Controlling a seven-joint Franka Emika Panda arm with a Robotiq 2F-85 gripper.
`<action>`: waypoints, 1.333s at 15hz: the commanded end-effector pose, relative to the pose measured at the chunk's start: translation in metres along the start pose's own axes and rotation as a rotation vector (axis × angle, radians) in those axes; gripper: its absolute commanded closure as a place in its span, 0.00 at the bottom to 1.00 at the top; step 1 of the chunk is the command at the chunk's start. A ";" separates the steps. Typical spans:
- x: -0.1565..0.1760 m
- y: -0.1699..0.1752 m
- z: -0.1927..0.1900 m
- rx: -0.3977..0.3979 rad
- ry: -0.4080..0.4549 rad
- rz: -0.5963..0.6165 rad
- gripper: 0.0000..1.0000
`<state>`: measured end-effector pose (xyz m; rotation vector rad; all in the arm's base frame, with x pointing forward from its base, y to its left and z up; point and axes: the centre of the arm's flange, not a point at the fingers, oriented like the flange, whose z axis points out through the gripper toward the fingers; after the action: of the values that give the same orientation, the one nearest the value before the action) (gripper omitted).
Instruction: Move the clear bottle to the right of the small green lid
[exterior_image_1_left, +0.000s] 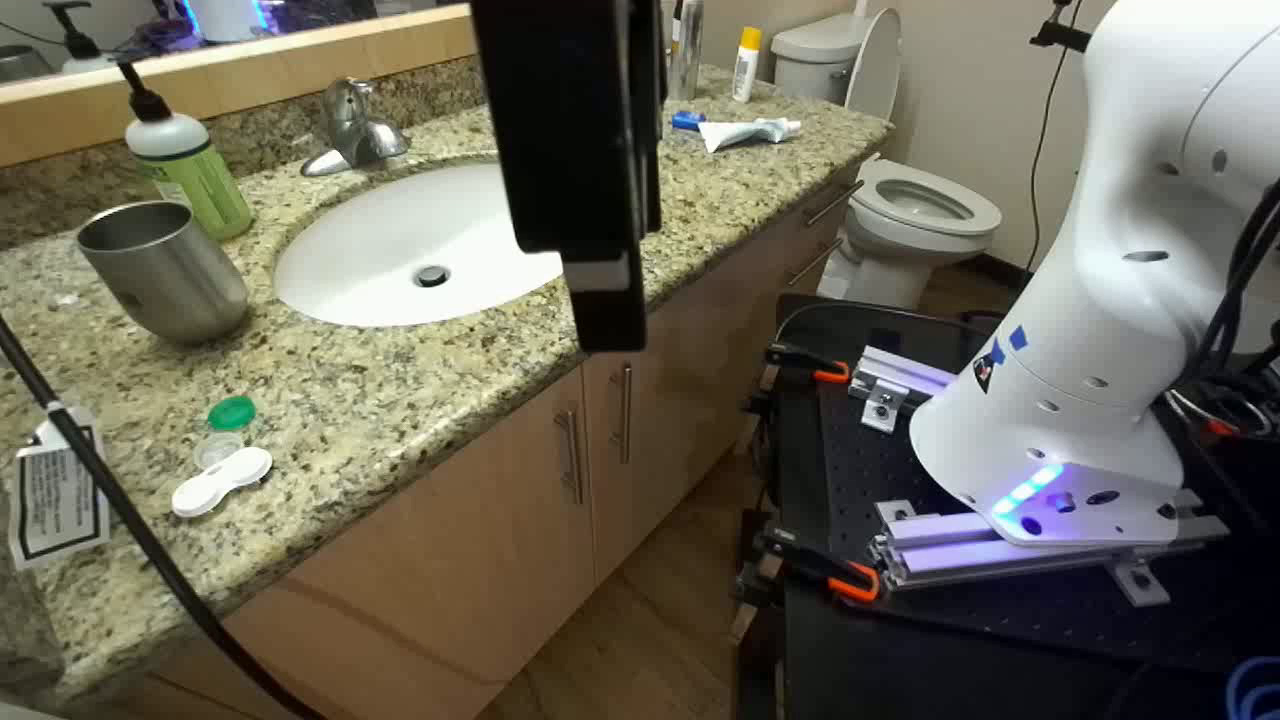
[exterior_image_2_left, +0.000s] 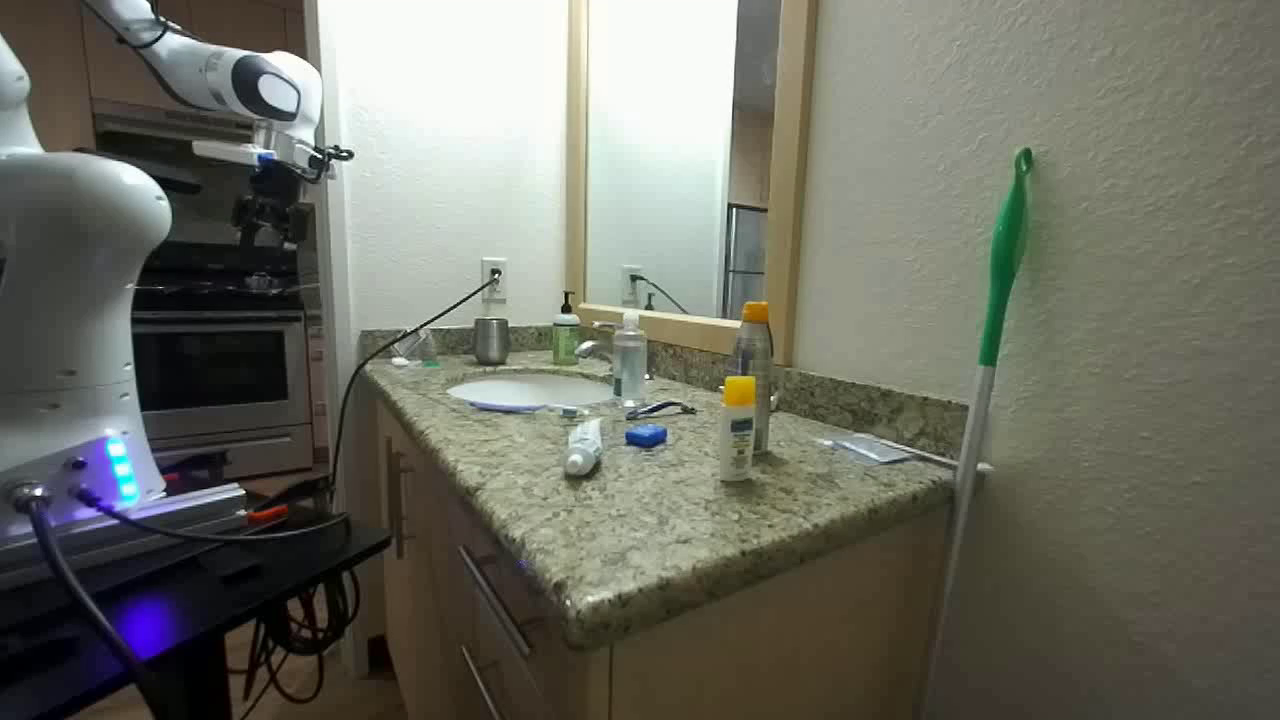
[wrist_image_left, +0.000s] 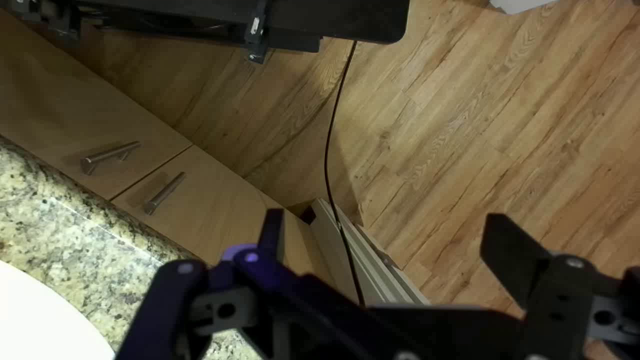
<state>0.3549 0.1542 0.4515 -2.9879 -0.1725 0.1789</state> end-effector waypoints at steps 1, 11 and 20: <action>0.000 0.000 0.000 0.000 0.000 0.000 0.00; -0.030 0.178 -0.057 0.145 0.171 0.401 0.00; -0.062 0.248 -0.087 0.238 0.271 0.563 0.00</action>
<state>0.3311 -0.1089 0.5066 -2.7052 0.6703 -0.1399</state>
